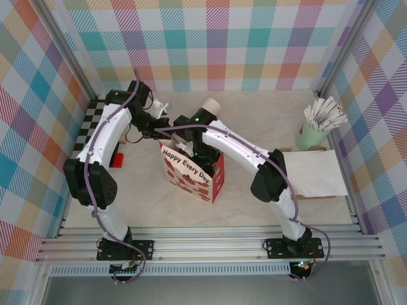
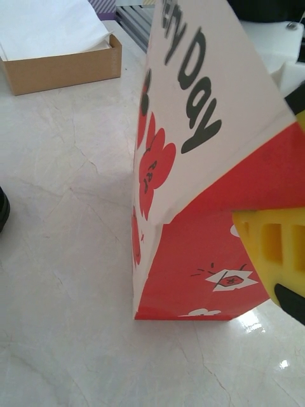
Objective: Pack the takeout coffee
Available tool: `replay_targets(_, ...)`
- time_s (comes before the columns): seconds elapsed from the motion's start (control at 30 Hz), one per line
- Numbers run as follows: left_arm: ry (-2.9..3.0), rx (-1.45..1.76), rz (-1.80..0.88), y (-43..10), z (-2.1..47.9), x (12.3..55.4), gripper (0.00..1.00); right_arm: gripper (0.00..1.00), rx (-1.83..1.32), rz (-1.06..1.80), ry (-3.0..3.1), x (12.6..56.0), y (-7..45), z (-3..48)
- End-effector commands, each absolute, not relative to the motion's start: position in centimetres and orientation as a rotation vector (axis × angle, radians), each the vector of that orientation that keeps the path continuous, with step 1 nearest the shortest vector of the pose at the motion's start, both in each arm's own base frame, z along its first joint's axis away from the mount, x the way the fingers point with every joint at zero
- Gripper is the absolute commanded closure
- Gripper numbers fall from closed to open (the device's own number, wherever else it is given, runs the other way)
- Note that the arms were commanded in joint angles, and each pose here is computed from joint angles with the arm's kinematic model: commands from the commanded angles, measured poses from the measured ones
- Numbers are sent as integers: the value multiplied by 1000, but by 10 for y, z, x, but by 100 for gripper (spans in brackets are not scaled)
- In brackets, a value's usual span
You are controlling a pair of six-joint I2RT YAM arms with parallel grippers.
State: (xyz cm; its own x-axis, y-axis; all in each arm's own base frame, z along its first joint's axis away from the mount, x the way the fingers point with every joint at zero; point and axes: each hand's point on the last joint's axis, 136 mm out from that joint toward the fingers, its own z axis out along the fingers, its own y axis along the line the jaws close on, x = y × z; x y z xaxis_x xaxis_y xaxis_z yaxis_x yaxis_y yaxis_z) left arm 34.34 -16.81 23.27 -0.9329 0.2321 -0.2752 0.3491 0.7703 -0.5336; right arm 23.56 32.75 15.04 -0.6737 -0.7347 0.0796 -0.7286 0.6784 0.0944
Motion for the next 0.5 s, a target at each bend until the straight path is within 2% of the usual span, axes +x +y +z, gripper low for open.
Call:
replay_targets(0.0,2690,500,-899,-171,247,343,100,44,1228,-25,-2787,238,321,151)
replay_targets(0.47,2698,514,-871,-167,242,340,100,43,1296,53,-2755,240,307,148)
